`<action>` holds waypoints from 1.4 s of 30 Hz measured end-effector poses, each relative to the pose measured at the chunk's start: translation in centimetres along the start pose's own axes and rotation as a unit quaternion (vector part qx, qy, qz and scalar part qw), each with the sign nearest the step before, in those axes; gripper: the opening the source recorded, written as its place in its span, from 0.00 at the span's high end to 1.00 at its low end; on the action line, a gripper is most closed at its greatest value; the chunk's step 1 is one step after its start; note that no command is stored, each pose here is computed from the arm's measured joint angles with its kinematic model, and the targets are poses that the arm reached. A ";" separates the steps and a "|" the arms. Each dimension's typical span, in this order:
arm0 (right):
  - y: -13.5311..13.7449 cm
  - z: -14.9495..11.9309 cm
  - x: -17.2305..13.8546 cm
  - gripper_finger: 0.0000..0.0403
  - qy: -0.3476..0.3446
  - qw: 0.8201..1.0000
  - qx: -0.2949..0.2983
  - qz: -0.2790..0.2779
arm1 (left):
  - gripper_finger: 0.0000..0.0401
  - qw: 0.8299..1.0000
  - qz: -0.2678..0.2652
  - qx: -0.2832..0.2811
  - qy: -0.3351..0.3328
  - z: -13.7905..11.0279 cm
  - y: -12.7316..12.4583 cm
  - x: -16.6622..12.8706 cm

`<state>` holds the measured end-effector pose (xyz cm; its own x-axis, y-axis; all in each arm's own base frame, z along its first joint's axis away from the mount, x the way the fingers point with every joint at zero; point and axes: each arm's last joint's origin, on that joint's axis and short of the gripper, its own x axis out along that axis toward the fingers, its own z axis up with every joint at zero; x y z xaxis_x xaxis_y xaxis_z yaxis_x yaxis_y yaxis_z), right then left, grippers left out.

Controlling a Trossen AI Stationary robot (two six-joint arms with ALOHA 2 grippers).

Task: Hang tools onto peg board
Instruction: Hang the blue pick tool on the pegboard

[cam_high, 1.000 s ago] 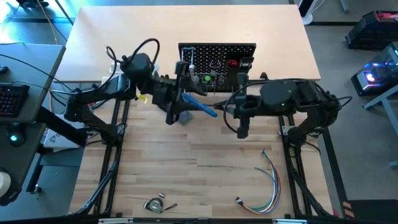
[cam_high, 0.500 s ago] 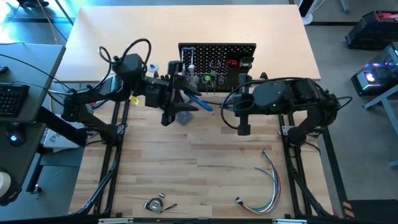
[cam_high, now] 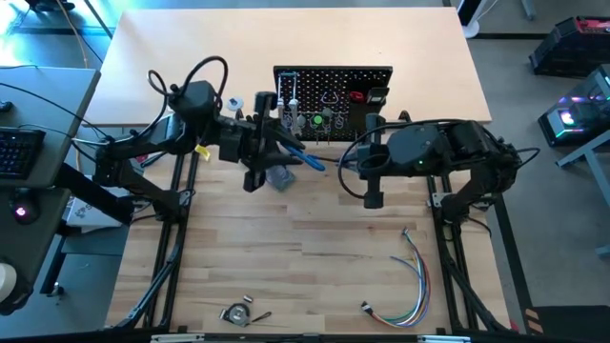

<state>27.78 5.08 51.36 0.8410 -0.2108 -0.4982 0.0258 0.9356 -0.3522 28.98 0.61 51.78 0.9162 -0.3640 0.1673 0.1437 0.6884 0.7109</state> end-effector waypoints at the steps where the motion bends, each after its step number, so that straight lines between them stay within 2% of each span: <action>1: 0.0 0.0 0.0 1.00 0.000 1.000 0.000 0.000 | 0.72 1.000 0.001 0.000 -0.001 0.0 0.0 0.0; 7: 0.0 0.0 0.0 1.00 0.000 1.000 0.003 0.002 | 0.84 1.000 0.001 0.000 -0.002 0.0 0.0 0.0; 18: 0.0 0.0 0.0 1.00 0.001 1.000 0.000 0.000 | 0.97 0.999 -0.023 -0.013 -0.019 0.0 -0.1 0.0; 37: -0.2 -0.5 -0.1 0.96 0.029 0.999 0.028 -0.034 | 0.97 1.000 0.005 0.003 0.003 -0.4 0.4 -0.1; 42: -0.4 -0.7 -0.2 0.91 0.037 0.996 0.038 -0.073 | 0.97 1.000 0.014 0.010 0.001 -0.4 0.5 -0.1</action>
<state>27.29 4.55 51.05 0.7833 -0.3636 -0.5042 0.1879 0.9117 -0.3654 29.12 1.29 51.85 0.9208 -0.3426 0.1862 0.1101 0.6865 0.7188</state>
